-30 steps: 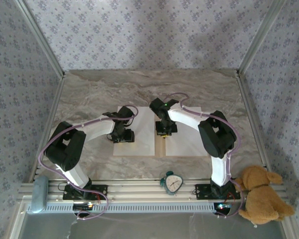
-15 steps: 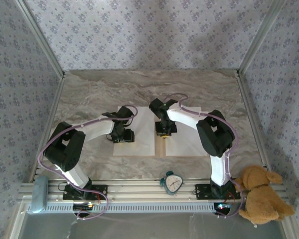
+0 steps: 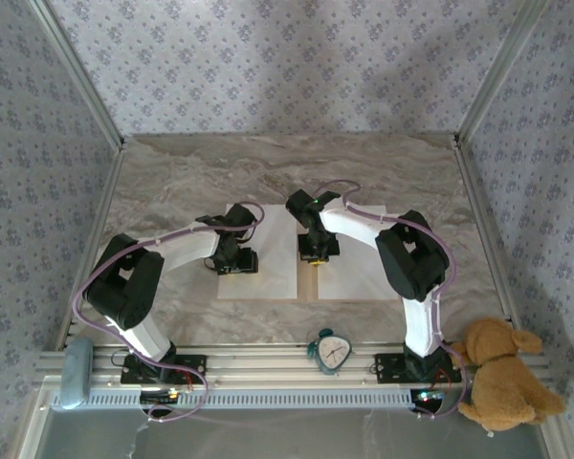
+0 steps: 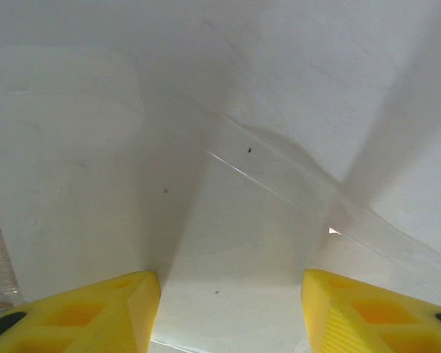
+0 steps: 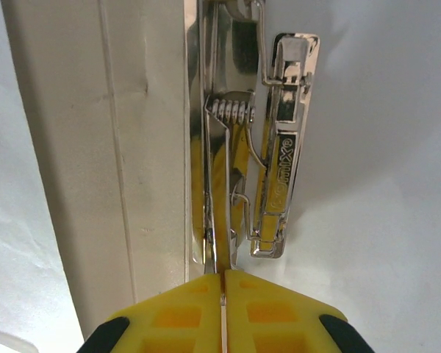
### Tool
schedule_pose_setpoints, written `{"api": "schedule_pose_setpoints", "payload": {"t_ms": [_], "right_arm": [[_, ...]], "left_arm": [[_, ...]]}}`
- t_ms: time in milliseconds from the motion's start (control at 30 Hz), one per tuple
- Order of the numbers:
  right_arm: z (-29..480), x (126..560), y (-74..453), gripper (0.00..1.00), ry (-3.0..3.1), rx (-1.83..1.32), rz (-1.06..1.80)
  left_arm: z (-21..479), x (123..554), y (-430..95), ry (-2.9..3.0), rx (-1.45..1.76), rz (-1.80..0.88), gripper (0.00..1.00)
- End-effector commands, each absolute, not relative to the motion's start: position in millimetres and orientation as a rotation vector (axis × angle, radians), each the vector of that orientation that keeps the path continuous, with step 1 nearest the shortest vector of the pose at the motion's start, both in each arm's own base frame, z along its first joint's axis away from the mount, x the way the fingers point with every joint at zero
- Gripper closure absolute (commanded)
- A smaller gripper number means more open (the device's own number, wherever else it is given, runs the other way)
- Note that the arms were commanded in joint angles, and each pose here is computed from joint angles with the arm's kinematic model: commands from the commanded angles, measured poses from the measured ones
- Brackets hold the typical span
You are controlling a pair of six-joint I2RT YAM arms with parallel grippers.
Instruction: Put the files into the folder
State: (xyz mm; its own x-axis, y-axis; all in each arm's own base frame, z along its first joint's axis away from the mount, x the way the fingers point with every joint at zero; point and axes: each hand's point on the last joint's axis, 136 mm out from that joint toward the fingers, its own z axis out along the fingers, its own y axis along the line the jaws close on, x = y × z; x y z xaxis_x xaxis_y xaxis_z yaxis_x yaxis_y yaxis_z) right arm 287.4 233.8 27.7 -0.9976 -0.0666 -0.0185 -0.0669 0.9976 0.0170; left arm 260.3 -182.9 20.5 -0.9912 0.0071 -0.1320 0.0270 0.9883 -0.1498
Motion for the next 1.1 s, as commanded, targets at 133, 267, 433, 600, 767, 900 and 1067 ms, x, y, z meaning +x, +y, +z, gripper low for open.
{"api": "schedule_pose_setpoints", "payload": {"t_ms": [133, 267, 433, 600, 767, 900, 1067], "right_arm": [[-13, 266, 193, 0.91, 3.226, -0.026, -0.241], [-15, 265, 194, 0.91, 3.237, -0.013, -0.212], [-16, 264, 201, 0.91, 3.251, 0.0, -0.136], [-16, 263, 205, 0.91, 3.256, 0.006, -0.088], [-13, 263, 207, 0.92, 3.253, -0.002, -0.068], [-7, 264, 208, 0.92, 3.241, -0.002, -0.051], [2, 267, 207, 0.93, 3.225, -0.01, -0.052]], "left_arm": [[14, 249, -171, 3.056, 0.001, -0.17, 0.44], [14, 250, -171, 3.057, 0.002, -0.168, 0.44], [13, 249, -171, 3.063, 0.002, -0.164, 0.44], [14, 249, -171, 3.063, 0.004, -0.162, 0.44], [15, 249, -170, 3.06, 0.003, -0.161, 0.44], [14, 248, -170, 3.062, 0.001, -0.159, 0.44], [14, 248, -169, 3.061, -0.002, -0.16, 0.44]]}}
